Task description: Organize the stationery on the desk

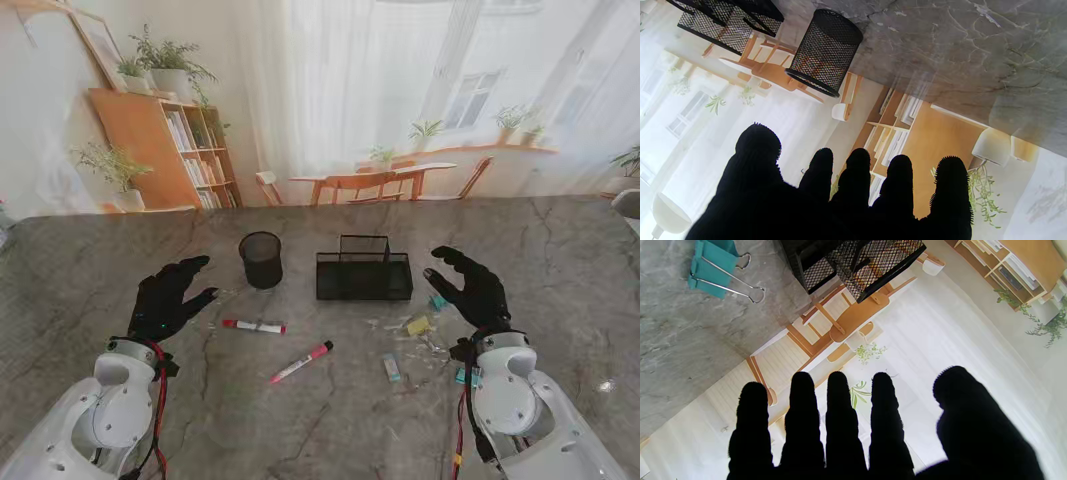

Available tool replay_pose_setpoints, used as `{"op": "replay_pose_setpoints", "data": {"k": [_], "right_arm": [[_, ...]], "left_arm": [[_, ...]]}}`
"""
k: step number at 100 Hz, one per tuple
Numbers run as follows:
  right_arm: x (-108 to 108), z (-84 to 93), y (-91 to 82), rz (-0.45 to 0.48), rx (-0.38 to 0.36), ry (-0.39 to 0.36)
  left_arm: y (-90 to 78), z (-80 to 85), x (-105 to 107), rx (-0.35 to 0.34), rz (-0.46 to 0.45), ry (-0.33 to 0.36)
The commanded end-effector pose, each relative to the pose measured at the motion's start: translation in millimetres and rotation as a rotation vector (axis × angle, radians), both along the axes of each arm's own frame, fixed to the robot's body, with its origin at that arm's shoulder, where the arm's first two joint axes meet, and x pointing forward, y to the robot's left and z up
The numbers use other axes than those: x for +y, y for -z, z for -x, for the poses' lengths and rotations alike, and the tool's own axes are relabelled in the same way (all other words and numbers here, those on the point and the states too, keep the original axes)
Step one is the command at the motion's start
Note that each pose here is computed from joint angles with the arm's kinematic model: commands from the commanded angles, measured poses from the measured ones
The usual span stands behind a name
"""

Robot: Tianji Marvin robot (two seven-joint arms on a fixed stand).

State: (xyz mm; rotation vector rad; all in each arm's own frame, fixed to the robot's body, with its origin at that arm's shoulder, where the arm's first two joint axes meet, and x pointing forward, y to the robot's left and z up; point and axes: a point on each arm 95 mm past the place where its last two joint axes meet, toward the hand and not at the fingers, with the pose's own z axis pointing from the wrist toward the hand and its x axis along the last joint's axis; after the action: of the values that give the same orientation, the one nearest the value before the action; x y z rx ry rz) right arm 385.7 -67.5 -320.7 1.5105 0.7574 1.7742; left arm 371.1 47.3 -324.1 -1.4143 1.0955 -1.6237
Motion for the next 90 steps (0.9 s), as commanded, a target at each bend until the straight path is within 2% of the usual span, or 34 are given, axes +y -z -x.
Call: {"op": "replay_pose_setpoints", "data": {"k": [1,35,54,90], "right_arm": [[3,-0.9,2.0,-0.006,0.012,-0.013],[1,0.1,2.9,-0.016,0.001,-0.002],[0,0.4,2.8,-0.013,-0.011,0.009],[3,-1.4,4.6,-0.033,-0.001,-0.005]], "left_arm": [[1.6,3.0,-3,0.005,0.003,0.009],[1.5,3.5,-4,0.002,-0.014,0.027],[-0.3,3.6,-5,-0.008,-0.060,0.055],[-15.0,10.7,-23,-0.090,-0.168,0.171]]}}
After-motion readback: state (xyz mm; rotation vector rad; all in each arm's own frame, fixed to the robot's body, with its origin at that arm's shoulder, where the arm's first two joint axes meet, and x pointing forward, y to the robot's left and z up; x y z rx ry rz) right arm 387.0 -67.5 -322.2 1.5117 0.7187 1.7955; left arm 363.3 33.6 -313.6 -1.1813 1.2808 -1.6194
